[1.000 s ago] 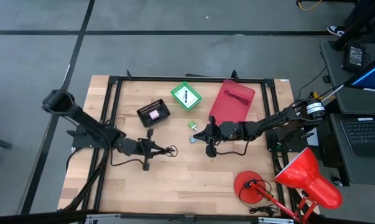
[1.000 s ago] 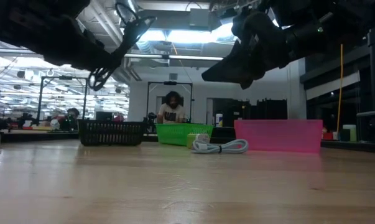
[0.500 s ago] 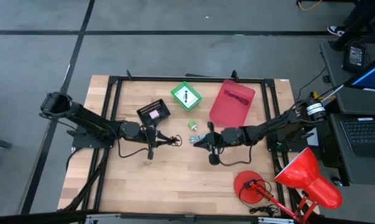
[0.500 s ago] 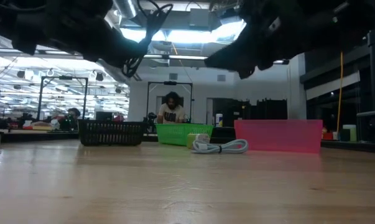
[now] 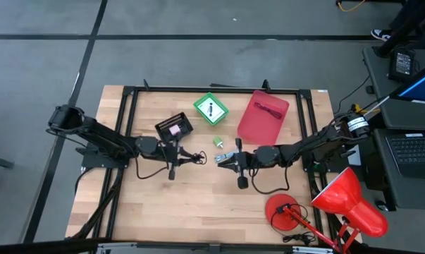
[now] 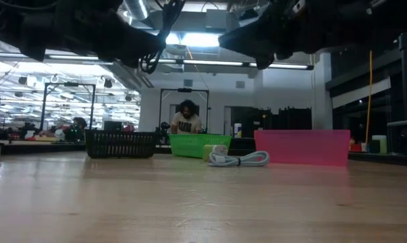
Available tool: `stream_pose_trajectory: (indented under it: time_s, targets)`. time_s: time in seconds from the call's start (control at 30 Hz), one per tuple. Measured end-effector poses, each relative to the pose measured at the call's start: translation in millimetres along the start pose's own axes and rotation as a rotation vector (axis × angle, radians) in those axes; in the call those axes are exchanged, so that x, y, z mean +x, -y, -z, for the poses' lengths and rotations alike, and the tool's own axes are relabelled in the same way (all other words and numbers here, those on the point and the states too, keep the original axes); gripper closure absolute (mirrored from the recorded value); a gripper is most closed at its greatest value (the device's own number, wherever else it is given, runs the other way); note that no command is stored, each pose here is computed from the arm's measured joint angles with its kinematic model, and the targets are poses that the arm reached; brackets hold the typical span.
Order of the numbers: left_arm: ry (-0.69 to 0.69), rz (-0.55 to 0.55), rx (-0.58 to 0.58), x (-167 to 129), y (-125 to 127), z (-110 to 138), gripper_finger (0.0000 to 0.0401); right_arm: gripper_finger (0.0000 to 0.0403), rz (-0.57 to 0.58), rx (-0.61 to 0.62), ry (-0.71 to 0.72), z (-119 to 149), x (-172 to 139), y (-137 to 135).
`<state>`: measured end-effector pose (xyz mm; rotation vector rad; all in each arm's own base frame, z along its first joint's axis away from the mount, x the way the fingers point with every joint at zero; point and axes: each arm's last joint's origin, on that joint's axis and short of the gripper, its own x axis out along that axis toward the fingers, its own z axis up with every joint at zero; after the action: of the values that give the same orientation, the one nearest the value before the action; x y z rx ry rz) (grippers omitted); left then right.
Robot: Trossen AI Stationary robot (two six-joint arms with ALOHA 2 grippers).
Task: Pick and place items into bin
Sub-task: Put the black charger cable into the pink bin
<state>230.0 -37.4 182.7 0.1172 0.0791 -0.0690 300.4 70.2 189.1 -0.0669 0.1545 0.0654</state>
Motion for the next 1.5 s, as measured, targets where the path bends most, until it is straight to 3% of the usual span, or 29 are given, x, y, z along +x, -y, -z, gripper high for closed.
stream_pose_trajectory:
  time_s: [0.27,0.43,0.63,0.83,1.1,1.5]
  targets:
    - [0.060,-0.097,-0.057,11,-1,9,0.0384,0.0389,0.003,-0.040,0.059,-11,3,0]
    - [0.125,-0.133,-0.085,17,-1,13,0.0384,0.0334,0.006,-0.041,0.075,-16,5,0]
    - [0.125,-0.102,-0.111,28,2,16,0.0384,0.0263,0.020,-0.039,0.073,-16,6,4]
    - [0.118,-0.044,-0.059,47,12,16,0.0384,0.0222,0.021,-0.037,0.076,-16,6,5]
    - [0.118,-0.042,-0.026,70,16,16,0.0384,0.0210,0.021,-0.033,0.080,-17,6,5]
    - [0.119,-0.035,-0.003,77,17,13,0.0384,0.0215,0.019,-0.007,0.079,-17,6,5]
